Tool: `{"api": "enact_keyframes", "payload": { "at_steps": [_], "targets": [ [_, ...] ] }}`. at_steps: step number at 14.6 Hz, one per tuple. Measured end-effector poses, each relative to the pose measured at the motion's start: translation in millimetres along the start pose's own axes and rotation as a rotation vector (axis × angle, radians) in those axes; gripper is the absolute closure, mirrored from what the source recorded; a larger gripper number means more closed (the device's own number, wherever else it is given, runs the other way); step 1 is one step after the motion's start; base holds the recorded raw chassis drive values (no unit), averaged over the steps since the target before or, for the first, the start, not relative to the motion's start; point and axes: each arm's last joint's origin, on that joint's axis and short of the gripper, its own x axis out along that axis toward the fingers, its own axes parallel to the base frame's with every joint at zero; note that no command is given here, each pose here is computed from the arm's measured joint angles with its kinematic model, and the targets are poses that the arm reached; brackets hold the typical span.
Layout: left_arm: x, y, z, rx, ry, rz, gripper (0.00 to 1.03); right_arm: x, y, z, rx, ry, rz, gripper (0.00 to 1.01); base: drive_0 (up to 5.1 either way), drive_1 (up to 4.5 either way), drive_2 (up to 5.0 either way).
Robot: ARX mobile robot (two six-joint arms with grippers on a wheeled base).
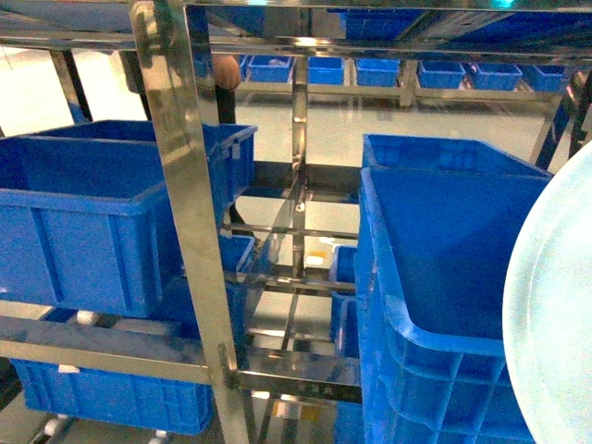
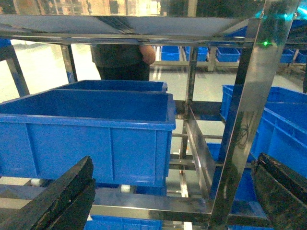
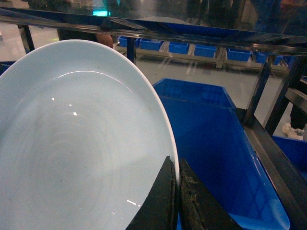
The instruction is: Place blue tray on left shelf second layer neatly
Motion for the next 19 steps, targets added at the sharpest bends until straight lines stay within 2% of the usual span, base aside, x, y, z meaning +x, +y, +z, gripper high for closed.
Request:
{"api": "enact_keyframes", "payload": {
  "at_steps": [15, 17, 19],
  "targets": [
    [0, 0.0, 0.0, 0.0, 0.0, 0.0, 0.05, 0, 0.0, 0.0, 0.0, 0.0, 0.0, 0.99, 0.0, 0.0, 0.0],
    [0, 0.0, 0.0, 0.0, 0.0, 0.0, 0.05, 11, 0.8, 0.8, -0.003, 0.036, 0.037, 0.99, 0.0, 0.0, 0.0],
    [0, 0.0, 0.0, 0.0, 0.0, 0.0, 0.05, 13, 0.7, 4.3, -0.007, 0.02, 0.041, 0.99, 0.0, 0.0, 0.0]
  ]
}}
